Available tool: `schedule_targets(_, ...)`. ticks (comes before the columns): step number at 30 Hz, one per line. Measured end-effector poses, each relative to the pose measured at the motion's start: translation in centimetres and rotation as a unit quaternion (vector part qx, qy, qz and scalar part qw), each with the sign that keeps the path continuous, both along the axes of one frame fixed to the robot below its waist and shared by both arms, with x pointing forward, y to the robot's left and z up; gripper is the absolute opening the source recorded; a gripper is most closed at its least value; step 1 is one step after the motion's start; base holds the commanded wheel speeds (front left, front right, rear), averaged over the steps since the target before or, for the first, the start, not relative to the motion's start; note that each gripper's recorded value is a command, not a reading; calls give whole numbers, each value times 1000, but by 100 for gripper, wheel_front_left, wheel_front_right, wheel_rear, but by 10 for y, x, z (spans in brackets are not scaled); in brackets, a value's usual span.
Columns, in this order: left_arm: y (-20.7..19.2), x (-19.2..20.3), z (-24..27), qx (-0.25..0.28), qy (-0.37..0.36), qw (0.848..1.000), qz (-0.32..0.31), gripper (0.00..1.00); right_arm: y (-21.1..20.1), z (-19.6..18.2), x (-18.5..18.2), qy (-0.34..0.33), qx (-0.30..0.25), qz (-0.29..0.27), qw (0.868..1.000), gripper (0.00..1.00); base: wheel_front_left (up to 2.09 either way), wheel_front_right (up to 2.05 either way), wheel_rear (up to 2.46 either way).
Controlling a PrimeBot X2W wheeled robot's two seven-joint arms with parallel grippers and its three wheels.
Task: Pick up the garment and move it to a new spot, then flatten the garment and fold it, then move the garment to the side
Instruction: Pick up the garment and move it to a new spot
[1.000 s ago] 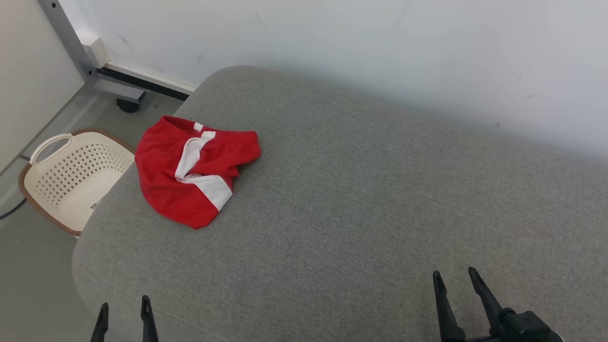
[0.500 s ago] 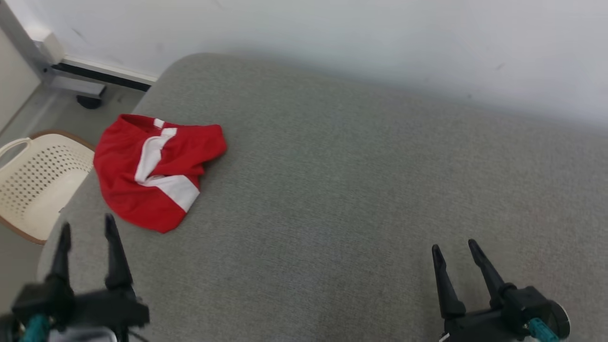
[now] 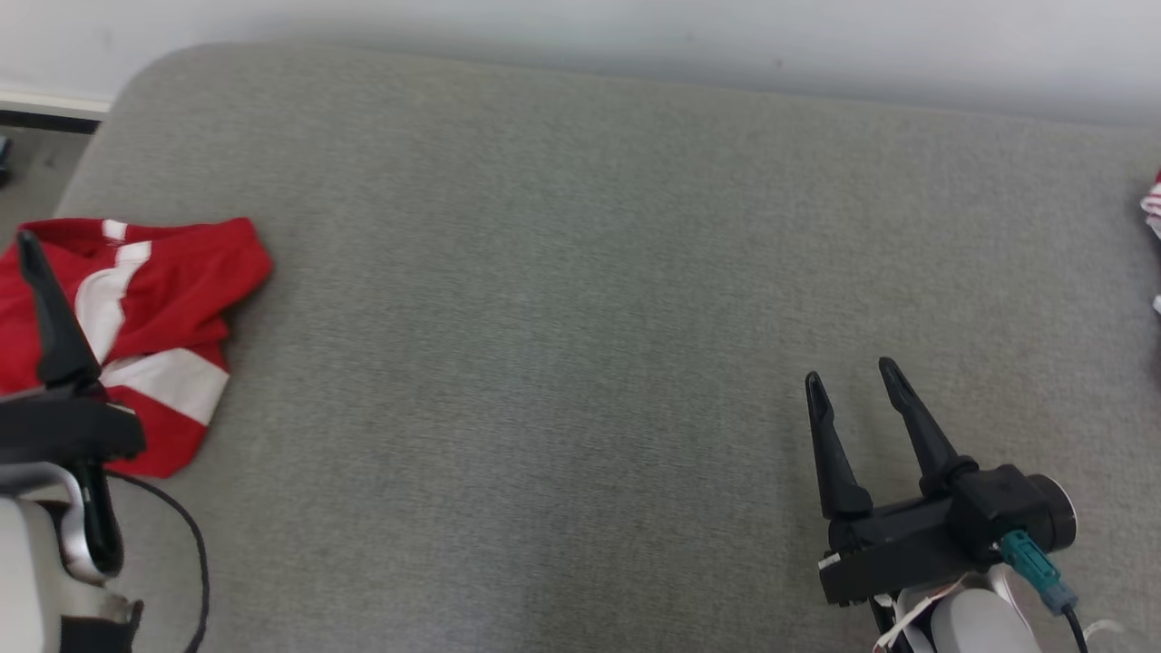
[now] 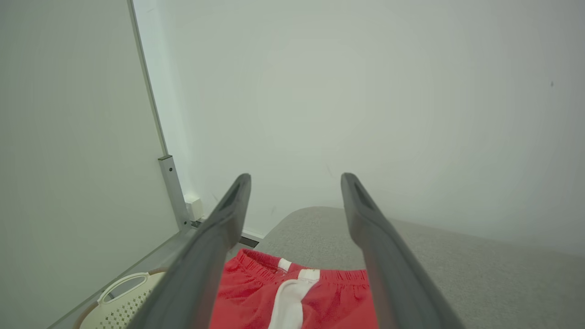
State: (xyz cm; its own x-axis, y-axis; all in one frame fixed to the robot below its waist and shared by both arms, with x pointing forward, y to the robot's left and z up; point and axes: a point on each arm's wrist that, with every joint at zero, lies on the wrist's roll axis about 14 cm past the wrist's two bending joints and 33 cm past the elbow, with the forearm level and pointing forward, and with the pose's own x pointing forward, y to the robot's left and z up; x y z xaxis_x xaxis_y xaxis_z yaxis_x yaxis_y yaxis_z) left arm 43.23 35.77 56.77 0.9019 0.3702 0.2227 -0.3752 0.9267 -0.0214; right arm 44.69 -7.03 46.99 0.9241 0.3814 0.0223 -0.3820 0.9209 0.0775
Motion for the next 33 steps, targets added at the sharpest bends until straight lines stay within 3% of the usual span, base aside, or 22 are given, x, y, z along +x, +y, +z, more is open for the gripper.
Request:
schedule_targets(12,-1,66,-83,-27,129,991,-21,100,-40,-22,14,23,-6,-59,998,100,0,0,0)
schedule_targets(17,0,65,-144,-87,234,968,-4,100,-49,-32,13,37,-8,-70,997,100,0,0,0)
schedule_targets(22,-5,58,-187,-140,328,934,2,100,-55,-31,14,36,-10,-79,996,100,0,0,0)
schedule_targets(30,-6,57,-194,-174,353,919,8,100,-57,-30,11,36,-11,-82,996,100,0,0,0)
schedule_targets(31,-6,56,-194,-172,356,919,8,35,-57,-29,11,37,-11,-82,996,100,0,0,0)
schedule_targets(32,-7,56,-194,-169,357,919,5,7,-57,-29,10,36,-11,-82,996,100,0,0,0)
schedule_targets(33,-6,56,-193,-167,355,920,5,0,-57,-28,10,35,-11,-83,996,100,0,0,0)
